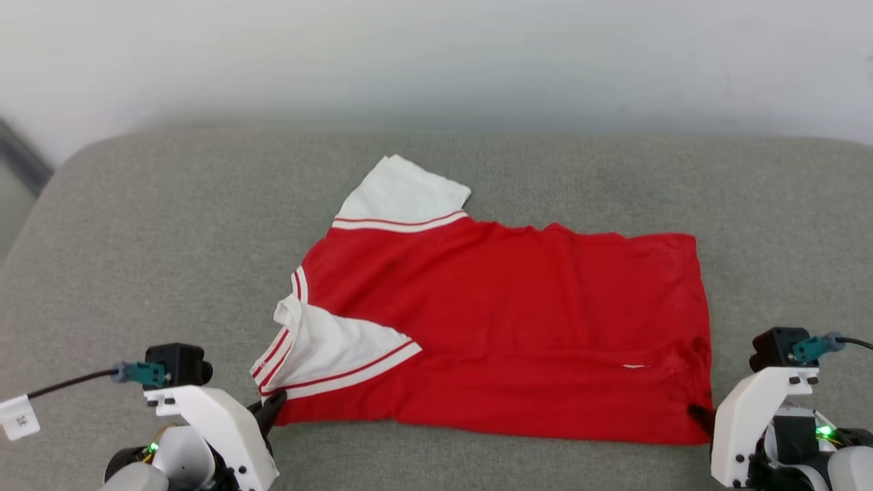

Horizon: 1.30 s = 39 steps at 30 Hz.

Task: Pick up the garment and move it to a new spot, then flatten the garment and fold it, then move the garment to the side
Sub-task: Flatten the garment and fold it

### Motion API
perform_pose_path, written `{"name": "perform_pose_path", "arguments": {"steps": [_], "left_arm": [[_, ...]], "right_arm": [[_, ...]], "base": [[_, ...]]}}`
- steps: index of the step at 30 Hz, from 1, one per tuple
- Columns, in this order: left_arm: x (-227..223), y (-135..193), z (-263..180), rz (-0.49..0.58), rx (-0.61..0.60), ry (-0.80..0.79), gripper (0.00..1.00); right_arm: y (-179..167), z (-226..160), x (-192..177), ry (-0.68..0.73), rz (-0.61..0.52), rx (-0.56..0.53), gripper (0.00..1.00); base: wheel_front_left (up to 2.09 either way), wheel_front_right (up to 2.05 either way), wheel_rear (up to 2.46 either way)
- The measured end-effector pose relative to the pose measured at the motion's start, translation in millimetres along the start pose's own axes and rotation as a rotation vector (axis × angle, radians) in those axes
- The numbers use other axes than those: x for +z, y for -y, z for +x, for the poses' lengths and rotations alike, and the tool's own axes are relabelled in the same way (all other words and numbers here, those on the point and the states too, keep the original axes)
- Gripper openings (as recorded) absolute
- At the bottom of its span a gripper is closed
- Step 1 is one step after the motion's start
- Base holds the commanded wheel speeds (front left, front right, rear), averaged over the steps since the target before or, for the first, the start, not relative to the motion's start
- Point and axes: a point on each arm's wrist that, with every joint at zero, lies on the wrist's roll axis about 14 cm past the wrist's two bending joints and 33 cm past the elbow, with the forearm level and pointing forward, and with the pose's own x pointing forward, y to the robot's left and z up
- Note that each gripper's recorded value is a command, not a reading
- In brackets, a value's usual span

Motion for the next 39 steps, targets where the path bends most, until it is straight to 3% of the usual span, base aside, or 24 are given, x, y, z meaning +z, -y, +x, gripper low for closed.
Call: {"name": "perform_pose_path", "arguments": {"steps": [8,12,13,14,15,19,28,34,39], "left_arm": [[-17.1,0.2,-29.9,-0.025,0.028,0.035,0.0],[-34.4,-4.4,-33.1,-0.079,0.042,-0.005,0.0],[-37.9,-3.3,-31.5,-0.098,0.037,-0.019,0.31],[-41.5,-3.1,-29.4,-0.106,0.036,-0.029,1.0],[-42.7,-5.0,-27.1,-0.11,0.043,-0.027,1.0],[-31.4,-6.3,-18.3,-0.093,0.048,0.027,1.0],[68.3,25.6,-6.7,0.089,0.0,0.376,1.0],[129.3,48.9,11.9,0.164,-0.042,0.517,1.0],[165.1,61.2,48.4,0.197,-0.092,0.509,1.0]], "right_arm": [[-3.2,-33.3,-7.4,0.019,-0.035,0.004,0.0],[1.6,-36.4,-30.2,-0.039,-0.015,-0.008,0.0],[0.0,-35.2,-36.0,-0.048,-0.004,-0.003,0.32],[-2.4,-34.2,-38.0,-0.043,0.005,0.003,0.78],[-2.7,-33.6,-36.4,-0.024,0.004,0.001,1.0],[-2.9,-35.9,-14.5,0.137,-0.018,-0.006,1.0],[3.9,-73.9,65.7,0.613,-0.1,-0.063,1.0],[-9.3,-85.5,110.1,0.796,-0.163,-0.06,1.0],[-19.8,-74.9,136.9,0.857,-0.188,-0.047,1.0]], "base": [[0.0,0.0,0.0],[0.0,0.0,0.0],[0.0,0.0,0.0],[0.0,0.0,0.0],[0.0,0.0,0.0],[0.0,0.0,0.0],[0.0,0.0,0.0],[0.0,0.0,0.0],[0.0,0.0,0.0]]}}
